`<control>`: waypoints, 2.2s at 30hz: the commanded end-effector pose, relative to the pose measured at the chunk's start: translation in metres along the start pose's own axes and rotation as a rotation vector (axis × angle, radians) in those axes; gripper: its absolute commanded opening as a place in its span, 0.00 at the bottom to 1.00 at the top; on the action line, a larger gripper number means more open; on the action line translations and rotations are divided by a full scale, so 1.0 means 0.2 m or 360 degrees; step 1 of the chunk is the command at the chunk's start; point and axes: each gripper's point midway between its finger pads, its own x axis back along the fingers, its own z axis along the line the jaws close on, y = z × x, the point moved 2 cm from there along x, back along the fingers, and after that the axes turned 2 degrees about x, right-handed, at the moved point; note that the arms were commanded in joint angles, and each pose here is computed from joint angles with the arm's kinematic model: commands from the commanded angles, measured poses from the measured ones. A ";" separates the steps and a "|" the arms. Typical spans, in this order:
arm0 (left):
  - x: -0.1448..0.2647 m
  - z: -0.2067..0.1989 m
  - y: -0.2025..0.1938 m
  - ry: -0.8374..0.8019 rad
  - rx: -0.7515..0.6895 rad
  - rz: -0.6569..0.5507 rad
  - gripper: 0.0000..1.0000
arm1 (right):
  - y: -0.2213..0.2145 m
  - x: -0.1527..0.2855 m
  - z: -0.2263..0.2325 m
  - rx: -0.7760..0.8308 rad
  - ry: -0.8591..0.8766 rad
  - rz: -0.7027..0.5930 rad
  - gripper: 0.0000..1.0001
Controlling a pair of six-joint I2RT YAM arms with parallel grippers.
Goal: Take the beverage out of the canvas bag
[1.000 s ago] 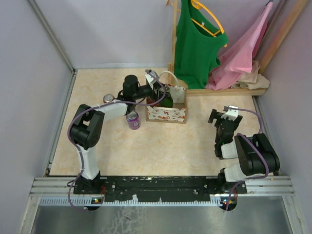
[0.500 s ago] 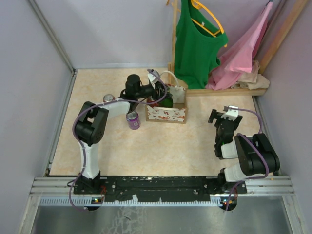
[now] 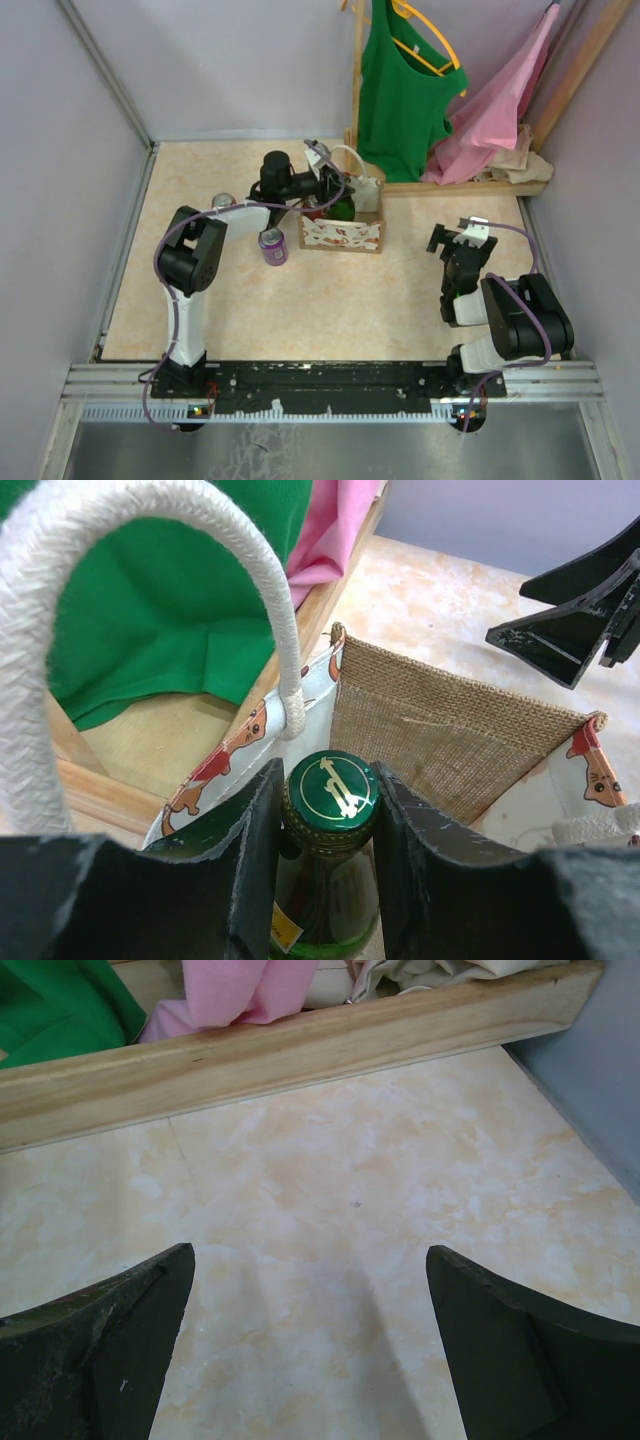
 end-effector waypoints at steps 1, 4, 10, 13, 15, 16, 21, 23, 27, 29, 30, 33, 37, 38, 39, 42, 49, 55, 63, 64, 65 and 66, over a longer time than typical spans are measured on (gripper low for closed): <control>-0.01 0.01 -0.01 -0.0022 0.0002 -0.0007 0.38 | 0.10 -0.03 0.00 -0.0043 -0.0013 -0.0106 0.99; -0.01 0.01 0.00 -0.0015 0.0001 -0.0011 0.05 | 0.10 -0.03 0.00 -0.0044 -0.0013 -0.0105 0.99; 0.01 -0.02 0.17 -0.0006 -0.0076 -0.0124 0.00 | 0.10 -0.03 0.00 -0.0044 -0.0013 -0.0106 0.99; 0.01 -0.04 0.32 -0.0001 -0.0151 -0.0218 0.00 | 0.10 -0.03 0.00 -0.0043 -0.0011 -0.0105 0.99; 0.02 -0.05 0.43 0.0001 -0.0199 -0.0291 0.00 | 0.10 -0.03 0.00 -0.0042 -0.0014 -0.0104 0.99; 0.02 -0.06 0.48 -0.0003 -0.0212 -0.0322 0.00 | 0.10 -0.03 0.00 -0.0042 -0.0013 -0.0105 0.99; 0.06 -0.12 0.76 -0.0025 -0.0303 -0.0465 0.00 | 0.10 -0.03 0.00 -0.0042 -0.0013 -0.0106 0.99; 0.08 -0.15 0.87 -0.0032 -0.0358 -0.0513 0.00 | 0.10 -0.03 0.00 -0.0043 -0.0014 -0.0105 0.99; 0.13 -0.19 1.05 -0.0015 -0.0429 -0.0554 0.00 | 0.10 -0.03 0.00 -0.0042 -0.0012 -0.0104 0.99; 0.17 -0.23 1.13 0.0014 -0.0476 -0.0567 0.00 | 0.10 -0.03 0.00 -0.0043 -0.0012 -0.0105 0.99; 0.19 -0.24 1.17 0.0035 -0.0501 -0.0576 0.00 | 0.10 -0.03 0.00 -0.0043 -0.0012 -0.0105 0.99; 0.29 -0.27 1.26 0.0161 -0.0584 -0.0594 0.00 | 0.10 -0.03 0.00 -0.0043 -0.0013 -0.0106 0.99; 0.44 -0.27 1.33 0.0399 -0.0693 -0.0559 0.00 | 0.10 -0.03 0.00 -0.0043 -0.0013 -0.0105 0.99; 0.48 -0.27 1.34 0.0460 -0.0721 -0.0542 0.00 | 0.10 -0.03 0.00 -0.0044 -0.0014 -0.0105 0.99; 0.52 -0.28 1.35 0.0521 -0.0747 -0.0529 0.00 | 0.10 -0.03 0.00 -0.0043 -0.0013 -0.0106 0.99; 0.66 -0.26 1.37 0.0752 -0.0759 -0.0485 0.00 | 0.10 -0.03 0.00 -0.0042 -0.0011 -0.0105 0.99; 1.05 -0.24 1.19 0.1294 -0.0686 -0.0306 0.00 | 0.10 -0.03 0.00 -0.0043 -0.0012 -0.0105 0.99; 1.39 -0.22 1.09 0.1824 -0.0558 -0.0278 0.00 | 0.10 -0.03 0.00 -0.0043 -0.0013 -0.0105 0.99; 1.51 -0.17 0.70 0.2056 -0.0310 -0.0146 0.00 | 0.10 -0.03 0.00 -0.0043 -0.0013 -0.0105 0.99; 1.51 -0.17 0.65 0.2055 -0.0288 -0.0166 0.00 | 0.10 -0.03 0.00 -0.0043 -0.0014 -0.0105 0.99; 1.50 -0.17 0.62 0.2051 -0.0269 -0.0186 0.00 | 0.10 -0.03 0.00 -0.0043 -0.0011 -0.0105 0.99; 1.50 -0.17 0.58 0.2047 -0.0254 -0.0197 0.00 | 0.10 -0.03 0.00 -0.0043 -0.0013 -0.0105 0.99</control>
